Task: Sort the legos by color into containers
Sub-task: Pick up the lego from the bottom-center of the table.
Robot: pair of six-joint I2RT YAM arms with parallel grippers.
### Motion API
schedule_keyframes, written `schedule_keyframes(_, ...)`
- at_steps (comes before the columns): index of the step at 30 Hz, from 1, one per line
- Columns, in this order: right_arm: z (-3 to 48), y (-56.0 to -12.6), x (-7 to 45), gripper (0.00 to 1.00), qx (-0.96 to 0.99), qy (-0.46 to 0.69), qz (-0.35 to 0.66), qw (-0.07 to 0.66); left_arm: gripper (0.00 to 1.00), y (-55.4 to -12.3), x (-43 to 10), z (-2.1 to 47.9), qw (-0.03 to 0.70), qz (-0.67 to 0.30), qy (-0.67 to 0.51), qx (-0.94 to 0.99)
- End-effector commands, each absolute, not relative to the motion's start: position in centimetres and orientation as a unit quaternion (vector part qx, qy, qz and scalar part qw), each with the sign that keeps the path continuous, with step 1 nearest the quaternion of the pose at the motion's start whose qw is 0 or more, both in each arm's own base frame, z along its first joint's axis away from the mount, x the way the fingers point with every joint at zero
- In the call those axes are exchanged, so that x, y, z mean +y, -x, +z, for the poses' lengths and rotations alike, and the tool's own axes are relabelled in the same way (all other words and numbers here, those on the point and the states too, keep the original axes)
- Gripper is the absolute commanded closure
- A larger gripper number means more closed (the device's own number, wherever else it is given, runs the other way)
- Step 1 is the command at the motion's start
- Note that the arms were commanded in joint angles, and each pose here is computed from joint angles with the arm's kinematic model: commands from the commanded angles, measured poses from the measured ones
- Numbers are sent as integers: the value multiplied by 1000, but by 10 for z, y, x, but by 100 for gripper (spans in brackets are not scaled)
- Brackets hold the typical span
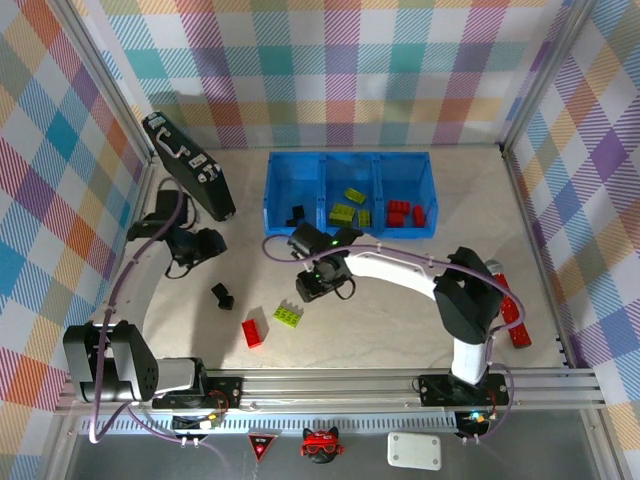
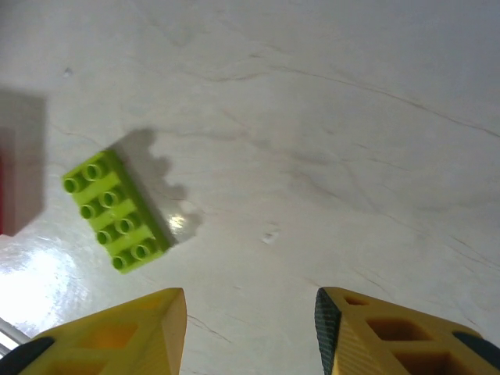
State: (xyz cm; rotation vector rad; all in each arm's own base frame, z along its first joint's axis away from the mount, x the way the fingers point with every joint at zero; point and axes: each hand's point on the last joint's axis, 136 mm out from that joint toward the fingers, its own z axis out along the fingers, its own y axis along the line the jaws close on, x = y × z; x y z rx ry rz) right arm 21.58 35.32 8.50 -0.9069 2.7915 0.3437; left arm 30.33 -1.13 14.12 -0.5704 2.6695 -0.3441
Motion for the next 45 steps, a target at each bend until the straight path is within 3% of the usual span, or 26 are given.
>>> schedule_keyframes(1,78,-204,367,51,932,341,93,82,51,-288,-4,136,171,-150,201,953)
schedule_keyframes(11,55,-177,410,50,909,407,60,59,51,-298,11,133,191,-160,215,944)
schedule_keyframes(25,31,-166,415,38,901,432,32,32,50,-300,9,133,193,-167,212,943)
schedule_keyframes(45,10,-164,405,47,900,436,4,17,50,-299,12,136,201,-156,213,943)
